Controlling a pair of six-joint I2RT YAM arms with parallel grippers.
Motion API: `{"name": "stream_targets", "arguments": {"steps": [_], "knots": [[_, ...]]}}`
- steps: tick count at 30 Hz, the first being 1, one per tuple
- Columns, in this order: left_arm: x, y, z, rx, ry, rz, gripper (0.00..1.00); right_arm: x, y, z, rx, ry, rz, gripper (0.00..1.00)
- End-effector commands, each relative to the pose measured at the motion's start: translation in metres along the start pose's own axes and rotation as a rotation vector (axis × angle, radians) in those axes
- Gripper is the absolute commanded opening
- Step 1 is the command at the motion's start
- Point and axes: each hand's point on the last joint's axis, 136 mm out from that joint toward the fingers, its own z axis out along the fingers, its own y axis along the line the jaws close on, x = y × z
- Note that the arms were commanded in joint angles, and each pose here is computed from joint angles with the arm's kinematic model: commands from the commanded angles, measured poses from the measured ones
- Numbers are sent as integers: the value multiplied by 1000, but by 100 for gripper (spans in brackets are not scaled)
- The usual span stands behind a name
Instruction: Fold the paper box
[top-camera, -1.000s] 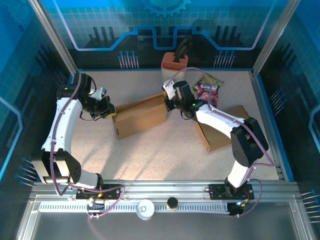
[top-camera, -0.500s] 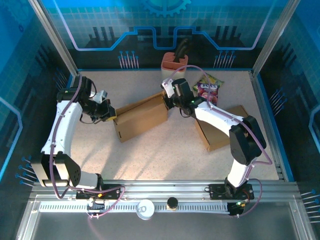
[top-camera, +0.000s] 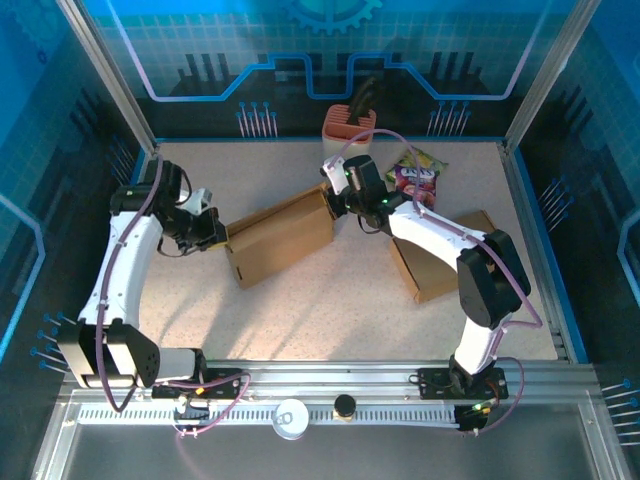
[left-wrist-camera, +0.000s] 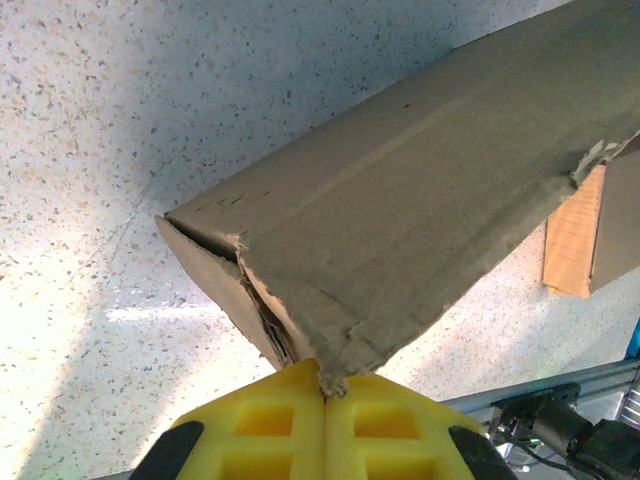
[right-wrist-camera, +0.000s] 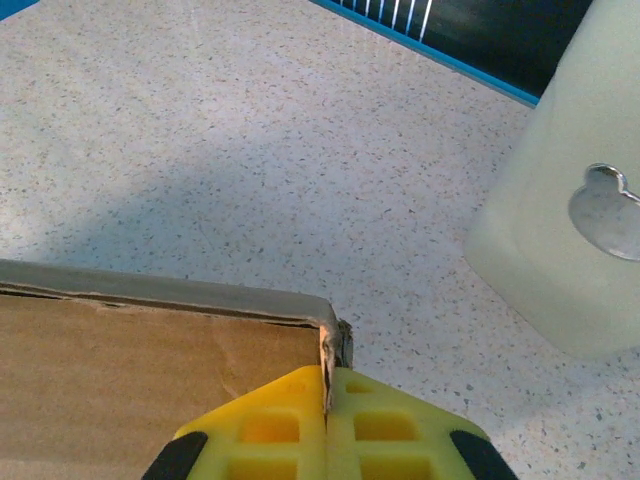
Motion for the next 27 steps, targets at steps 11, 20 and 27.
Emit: {"name": "stream_targets", "arguments": {"steps": [11, 20, 27], "knots": [[18, 6, 27, -41, 34, 40, 0, 54, 12, 15, -13, 169, 32, 0], [25, 23, 30, -132, -12, 40, 0, 61, 8, 9, 3, 172, 85, 0], [33, 25, 45, -157, -2, 41, 0, 63, 8, 1, 4, 187, 121, 0]]}}
